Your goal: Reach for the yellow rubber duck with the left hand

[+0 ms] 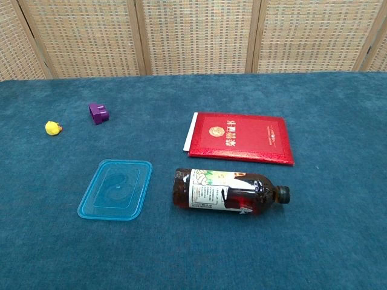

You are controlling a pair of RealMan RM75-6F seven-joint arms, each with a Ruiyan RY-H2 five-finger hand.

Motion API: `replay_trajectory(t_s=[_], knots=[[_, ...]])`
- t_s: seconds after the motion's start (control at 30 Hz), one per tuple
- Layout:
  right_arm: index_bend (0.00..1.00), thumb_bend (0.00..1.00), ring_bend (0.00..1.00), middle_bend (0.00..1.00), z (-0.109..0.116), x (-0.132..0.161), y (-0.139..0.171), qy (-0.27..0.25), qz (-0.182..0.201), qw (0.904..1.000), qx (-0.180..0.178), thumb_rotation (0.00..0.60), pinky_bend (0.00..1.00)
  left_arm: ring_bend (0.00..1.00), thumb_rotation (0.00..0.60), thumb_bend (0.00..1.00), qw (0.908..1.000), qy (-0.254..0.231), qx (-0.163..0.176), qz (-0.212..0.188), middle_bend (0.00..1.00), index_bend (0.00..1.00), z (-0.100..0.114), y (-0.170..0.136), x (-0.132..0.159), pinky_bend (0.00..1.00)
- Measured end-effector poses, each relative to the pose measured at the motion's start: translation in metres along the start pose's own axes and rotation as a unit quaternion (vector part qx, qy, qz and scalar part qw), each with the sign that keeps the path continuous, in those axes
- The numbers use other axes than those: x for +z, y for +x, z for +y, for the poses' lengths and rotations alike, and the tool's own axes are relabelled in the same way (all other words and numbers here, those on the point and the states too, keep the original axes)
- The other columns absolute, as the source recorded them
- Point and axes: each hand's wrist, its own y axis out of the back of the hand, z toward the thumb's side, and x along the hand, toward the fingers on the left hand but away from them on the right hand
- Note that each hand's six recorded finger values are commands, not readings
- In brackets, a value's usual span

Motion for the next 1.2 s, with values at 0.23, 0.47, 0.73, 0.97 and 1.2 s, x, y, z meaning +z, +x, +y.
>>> replay_trajectory(t_s=[0.23, 0.47, 0.73, 0.97, 1.2], knots=[[0.05, 0.0, 0.0, 0.0, -0.001, -0.001, 0.0, -0.003, -0.004, 1.0, 0.003, 0.6, 0.0, 0.0, 0.6, 0.14, 1.0, -0.004, -0.008, 0.0, 0.0, 0.0, -0.003, 0.001, -0.001, 0.0], [0.07, 0.0, 0.0, 0.0, -0.004, -0.001, -0.002, -0.002, -0.007, 0.9999, 0.011, 0.6, 0.0, 0.0, 0.6, 0.13, 0.9995, -0.008, -0.029, -0.008, 0.0, 0.0, -0.012, 0.033, -0.004, 0.0], [0.08, 0.0, 0.0, 0.0, -0.008, -0.008, -0.008, -0.001, -0.021, 0.9996, 0.02, 0.6, 0.0, 0.0, 0.6, 0.14, 0.9977, -0.005, -0.059, -0.033, 0.0, 0.13, -0.028, 0.111, 0.008, 0.0], [0.08, 0.0, 0.0, 0.0, -0.011, -0.013, -0.012, -0.001, -0.032, 0.9992, 0.025, 0.6, 0.0, 0.0, 0.6, 0.25, 0.9944, -0.014, -0.104, -0.012, 0.0, 0.3, -0.056, 0.182, 0.018, 0.0], [0.09, 0.0, 0.0, 0.0, -0.014, -0.019, -0.015, 0.0, -0.041, 0.9987, 0.031, 0.6, 0.0, 0.0, 0.6, 0.35, 0.9928, -0.004, -0.119, 0.006, 0.0, 0.37, -0.076, 0.223, 0.024, 0.0]])
